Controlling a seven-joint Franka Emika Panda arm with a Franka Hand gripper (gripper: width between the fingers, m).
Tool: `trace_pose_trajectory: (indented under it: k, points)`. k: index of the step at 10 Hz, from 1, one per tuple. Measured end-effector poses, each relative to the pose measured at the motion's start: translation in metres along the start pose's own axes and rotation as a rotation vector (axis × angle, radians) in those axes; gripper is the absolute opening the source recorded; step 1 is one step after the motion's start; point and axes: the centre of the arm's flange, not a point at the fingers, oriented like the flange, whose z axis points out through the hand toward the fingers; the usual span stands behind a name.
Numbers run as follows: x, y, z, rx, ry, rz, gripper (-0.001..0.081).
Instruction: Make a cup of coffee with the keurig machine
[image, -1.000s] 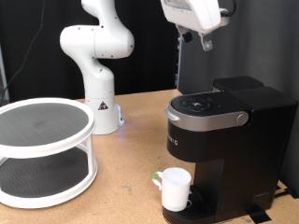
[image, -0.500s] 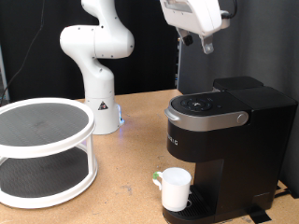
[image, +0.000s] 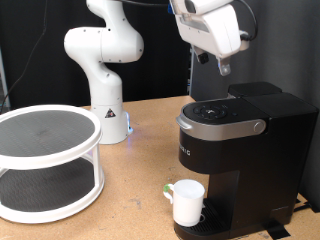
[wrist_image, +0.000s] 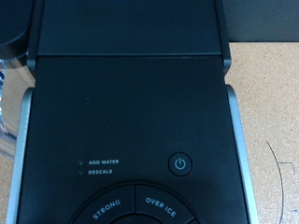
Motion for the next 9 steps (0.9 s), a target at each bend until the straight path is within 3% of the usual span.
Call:
trace_pose_trajectory:
  k: [6, 7, 8, 9]
  points:
    - [-0.007, 0.002, 0.030, -0.017, -0.032, -0.007, 0.0778]
    - [-0.008, 0.002, 0.034, -0.017, -0.034, -0.005, 0.0596]
    - [-0.009, 0.003, 0.036, -0.019, -0.034, -0.004, 0.0596]
    - [-0.011, 0.003, 0.038, -0.022, -0.034, -0.002, 0.0411]
